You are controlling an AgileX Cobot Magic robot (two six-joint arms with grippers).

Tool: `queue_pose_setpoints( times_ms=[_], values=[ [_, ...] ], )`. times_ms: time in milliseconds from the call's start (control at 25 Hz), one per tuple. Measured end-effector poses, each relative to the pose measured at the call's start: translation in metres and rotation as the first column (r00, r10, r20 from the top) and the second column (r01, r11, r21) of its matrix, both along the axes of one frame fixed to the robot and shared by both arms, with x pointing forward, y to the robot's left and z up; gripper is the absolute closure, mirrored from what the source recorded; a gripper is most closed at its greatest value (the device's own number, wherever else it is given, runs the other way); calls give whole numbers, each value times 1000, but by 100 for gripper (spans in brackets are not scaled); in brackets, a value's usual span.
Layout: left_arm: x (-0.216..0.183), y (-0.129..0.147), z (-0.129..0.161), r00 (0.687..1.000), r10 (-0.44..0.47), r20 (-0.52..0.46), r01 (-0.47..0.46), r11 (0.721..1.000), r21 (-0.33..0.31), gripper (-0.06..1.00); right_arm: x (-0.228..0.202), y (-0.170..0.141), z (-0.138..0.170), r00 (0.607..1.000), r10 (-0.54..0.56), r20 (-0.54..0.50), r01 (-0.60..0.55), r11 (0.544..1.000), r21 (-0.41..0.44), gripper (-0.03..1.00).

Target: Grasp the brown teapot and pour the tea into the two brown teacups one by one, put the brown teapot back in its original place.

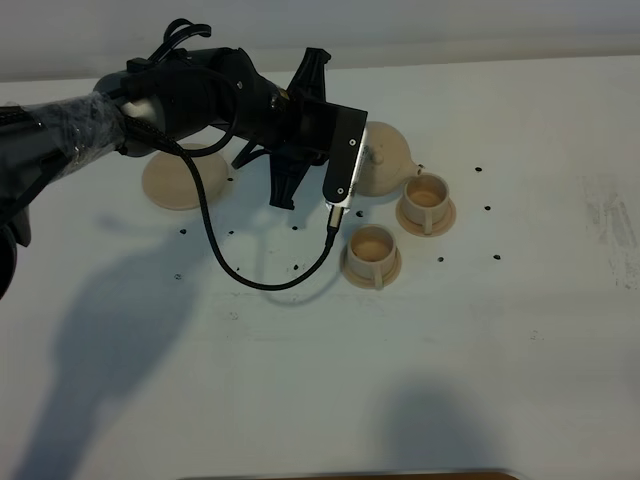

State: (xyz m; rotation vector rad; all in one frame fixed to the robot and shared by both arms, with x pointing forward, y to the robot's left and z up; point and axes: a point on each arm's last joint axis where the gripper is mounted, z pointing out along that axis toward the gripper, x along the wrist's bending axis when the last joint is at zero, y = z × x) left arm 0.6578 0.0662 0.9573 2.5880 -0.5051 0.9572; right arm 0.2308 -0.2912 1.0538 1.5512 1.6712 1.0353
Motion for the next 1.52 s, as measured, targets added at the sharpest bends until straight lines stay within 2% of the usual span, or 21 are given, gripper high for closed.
queue_pose_setpoints(
  times_ms=[600, 1040, 1520],
  values=[
    [0, -3, 1, 995, -75, 69, 70, 994, 79, 78, 0, 0, 0, 1000, 0, 0, 0, 1000, 0, 53],
    [-2, -12, 4, 987, -100, 126, 90, 992, 87, 78, 0, 0, 0, 1000, 0, 0, 0, 1000, 0, 53],
    [-5, -18, 4, 975, -157, 160, 134, 980, 144, 78, 0, 0, 0, 1000, 0, 0, 0, 1000, 0, 53]
  ],
)
